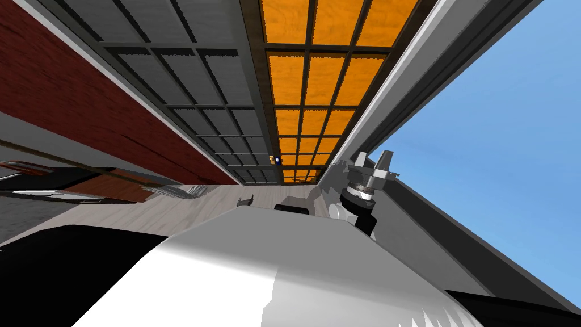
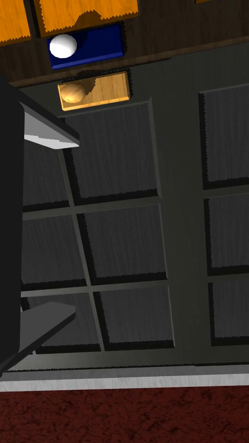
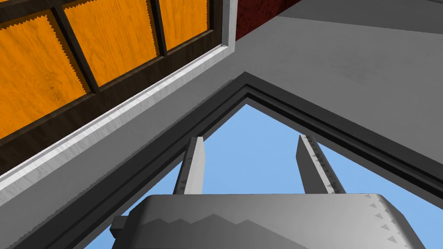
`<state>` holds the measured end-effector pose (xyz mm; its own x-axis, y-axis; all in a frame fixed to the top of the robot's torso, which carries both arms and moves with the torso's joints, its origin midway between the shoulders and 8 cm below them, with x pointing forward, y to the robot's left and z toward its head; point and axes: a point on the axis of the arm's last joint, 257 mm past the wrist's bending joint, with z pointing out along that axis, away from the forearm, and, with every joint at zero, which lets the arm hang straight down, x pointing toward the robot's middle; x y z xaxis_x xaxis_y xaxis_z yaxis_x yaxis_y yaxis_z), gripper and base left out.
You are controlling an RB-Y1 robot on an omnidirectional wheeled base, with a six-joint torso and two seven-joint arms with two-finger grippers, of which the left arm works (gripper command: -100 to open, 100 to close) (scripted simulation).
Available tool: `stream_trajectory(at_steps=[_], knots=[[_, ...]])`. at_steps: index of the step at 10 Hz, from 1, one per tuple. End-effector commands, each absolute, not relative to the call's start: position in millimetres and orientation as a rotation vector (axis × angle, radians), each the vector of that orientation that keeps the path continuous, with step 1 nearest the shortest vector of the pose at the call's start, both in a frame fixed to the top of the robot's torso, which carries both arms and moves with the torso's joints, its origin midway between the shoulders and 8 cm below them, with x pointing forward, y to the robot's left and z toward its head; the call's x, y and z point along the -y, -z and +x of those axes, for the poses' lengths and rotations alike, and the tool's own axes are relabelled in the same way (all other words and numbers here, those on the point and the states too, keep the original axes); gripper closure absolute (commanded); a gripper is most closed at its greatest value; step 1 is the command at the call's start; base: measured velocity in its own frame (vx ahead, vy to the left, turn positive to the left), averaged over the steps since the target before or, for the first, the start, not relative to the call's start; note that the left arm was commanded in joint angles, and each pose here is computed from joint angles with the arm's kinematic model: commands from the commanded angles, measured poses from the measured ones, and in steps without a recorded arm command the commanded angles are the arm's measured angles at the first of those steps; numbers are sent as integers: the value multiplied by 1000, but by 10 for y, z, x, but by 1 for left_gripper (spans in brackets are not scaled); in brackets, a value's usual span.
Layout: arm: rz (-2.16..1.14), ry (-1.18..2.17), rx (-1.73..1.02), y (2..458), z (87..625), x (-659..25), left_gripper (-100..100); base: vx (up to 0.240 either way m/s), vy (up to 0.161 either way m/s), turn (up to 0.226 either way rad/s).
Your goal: Pull the door open
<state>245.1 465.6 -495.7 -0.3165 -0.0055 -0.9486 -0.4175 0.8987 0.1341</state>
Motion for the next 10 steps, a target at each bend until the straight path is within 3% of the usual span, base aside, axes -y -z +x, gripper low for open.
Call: stream_trajectory(at_steps=[1, 10], knots=[[-305, -402, -1827, 4884, 2672, -4551, -100, 172, 24, -115], [-268, -305, -1705, 4523, 3486, -4104, -100, 145, 36, -67]])
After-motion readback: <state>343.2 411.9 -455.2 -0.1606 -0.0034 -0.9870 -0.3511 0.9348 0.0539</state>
